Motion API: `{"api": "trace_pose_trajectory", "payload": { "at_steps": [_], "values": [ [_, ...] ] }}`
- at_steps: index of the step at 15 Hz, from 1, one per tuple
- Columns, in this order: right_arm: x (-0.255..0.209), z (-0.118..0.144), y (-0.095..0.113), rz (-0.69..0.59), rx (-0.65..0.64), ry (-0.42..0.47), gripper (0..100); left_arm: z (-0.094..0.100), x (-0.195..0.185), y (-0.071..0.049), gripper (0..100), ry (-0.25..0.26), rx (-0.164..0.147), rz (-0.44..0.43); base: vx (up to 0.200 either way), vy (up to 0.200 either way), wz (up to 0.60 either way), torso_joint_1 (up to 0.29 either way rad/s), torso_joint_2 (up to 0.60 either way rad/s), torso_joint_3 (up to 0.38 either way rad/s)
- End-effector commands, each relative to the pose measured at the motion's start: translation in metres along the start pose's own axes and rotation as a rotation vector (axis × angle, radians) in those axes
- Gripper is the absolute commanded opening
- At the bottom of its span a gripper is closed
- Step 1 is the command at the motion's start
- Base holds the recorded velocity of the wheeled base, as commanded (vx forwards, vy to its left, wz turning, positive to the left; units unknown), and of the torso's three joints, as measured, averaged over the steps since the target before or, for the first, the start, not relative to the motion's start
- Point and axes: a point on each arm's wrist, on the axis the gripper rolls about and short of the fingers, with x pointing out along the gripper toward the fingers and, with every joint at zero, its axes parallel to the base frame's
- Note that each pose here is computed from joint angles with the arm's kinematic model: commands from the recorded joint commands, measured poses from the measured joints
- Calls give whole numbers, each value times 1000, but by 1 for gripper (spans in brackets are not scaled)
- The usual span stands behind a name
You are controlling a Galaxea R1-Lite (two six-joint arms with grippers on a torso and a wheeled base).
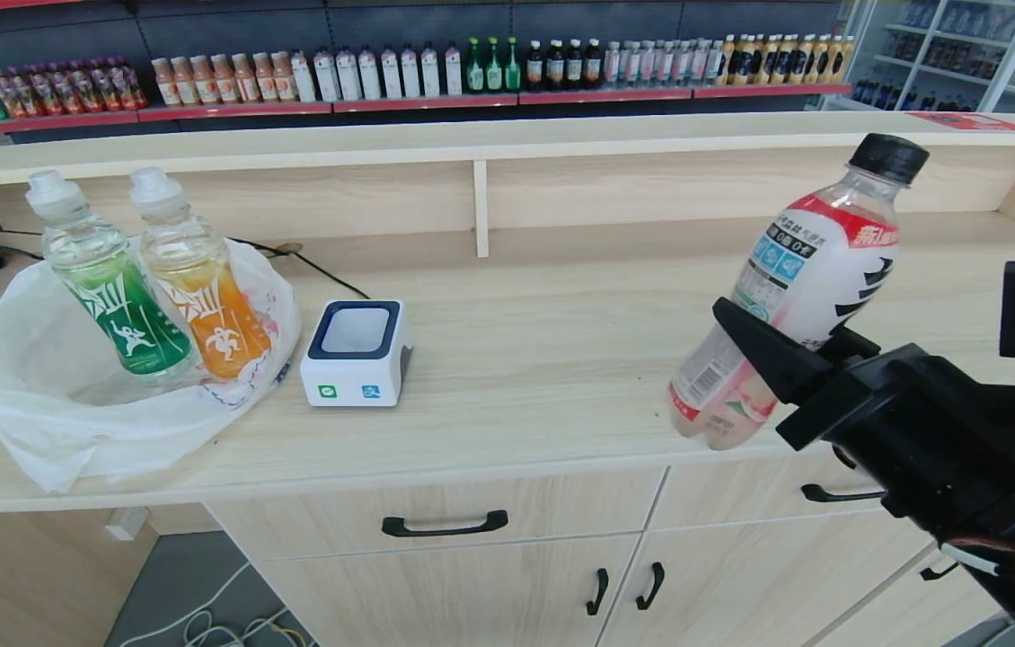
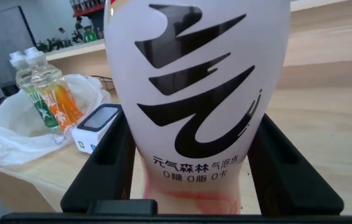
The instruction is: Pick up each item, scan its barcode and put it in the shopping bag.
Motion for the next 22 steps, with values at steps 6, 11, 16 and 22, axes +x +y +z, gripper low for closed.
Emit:
{"api": "trace_pose_trajectory", "payload": {
  "at_steps": [6,11,16,22],
  "values": [
    [-22,15,16,49,161,-33,0,0,0,0,100,1,0,1,0,0,0,0,0,0],
    [-30,21,38,168,416,-21,0,0,0,0,100,1,0,0,0,0,0,0,0,0],
    [-45,24,46,265,567,23,0,0,0,0,100,1,0,1,0,0,0,0,0,0],
    [-47,42,54,331,686,-24,0,0,0,0,100,-1,0,1,0,0,0,0,0,0]
  ]
}}
